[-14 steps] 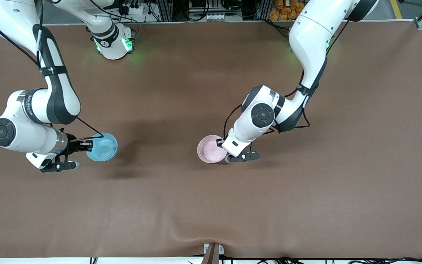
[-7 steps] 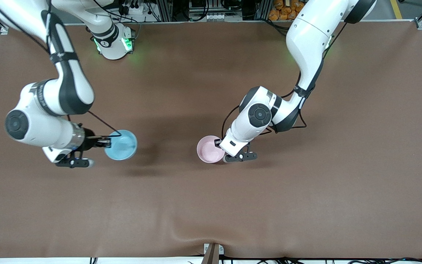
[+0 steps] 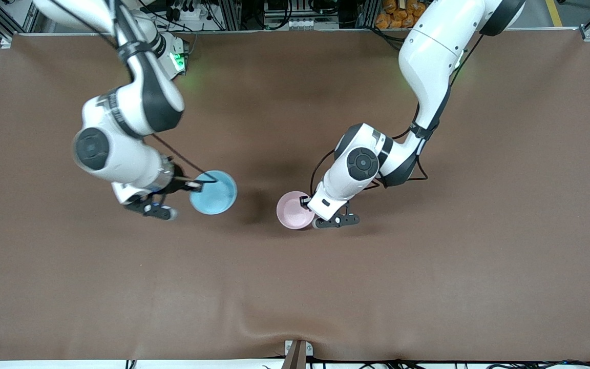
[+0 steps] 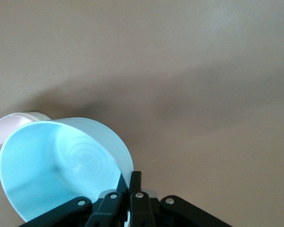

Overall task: Stack pink and blue bowls on white bowl
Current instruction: 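Open the left gripper and withdraw it while the right gripper carries the blue bowl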

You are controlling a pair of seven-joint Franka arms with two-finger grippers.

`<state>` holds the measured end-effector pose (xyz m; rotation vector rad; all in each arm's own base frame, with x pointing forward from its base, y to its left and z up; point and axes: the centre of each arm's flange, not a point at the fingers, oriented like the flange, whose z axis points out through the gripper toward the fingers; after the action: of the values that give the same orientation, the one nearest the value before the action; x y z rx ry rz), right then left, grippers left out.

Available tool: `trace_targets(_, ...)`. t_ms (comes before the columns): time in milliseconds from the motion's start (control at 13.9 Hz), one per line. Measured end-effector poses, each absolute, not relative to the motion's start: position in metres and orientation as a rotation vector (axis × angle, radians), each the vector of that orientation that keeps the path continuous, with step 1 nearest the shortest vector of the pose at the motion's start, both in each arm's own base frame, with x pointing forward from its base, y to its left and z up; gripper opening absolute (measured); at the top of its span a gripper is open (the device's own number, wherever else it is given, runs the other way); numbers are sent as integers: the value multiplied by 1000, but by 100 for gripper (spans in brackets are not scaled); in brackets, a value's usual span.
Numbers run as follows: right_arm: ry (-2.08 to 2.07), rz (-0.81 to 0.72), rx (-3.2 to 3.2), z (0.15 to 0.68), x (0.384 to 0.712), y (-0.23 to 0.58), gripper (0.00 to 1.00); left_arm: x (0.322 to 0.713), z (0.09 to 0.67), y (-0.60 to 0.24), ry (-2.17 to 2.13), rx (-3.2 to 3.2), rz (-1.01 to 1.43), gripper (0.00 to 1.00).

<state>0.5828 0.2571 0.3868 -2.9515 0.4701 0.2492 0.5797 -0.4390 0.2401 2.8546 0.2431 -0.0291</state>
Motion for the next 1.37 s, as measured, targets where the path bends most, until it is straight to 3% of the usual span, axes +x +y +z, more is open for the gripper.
trace_targets(361,519,253,-2950,387,572,282,4,599,283,-426,266,2836,48,88)
trace_targets(505,540,247,-2944,389,572,286,4,615,319,-396,243,2904,106,100)
trace_targets(938,547,235,-2940,391,577,291,4,647,423,-281,119,3057,206,100)
trace_targets(1371,554,231,-2939,391,579,289,4,674,450,-157,-36,3105,192,100)
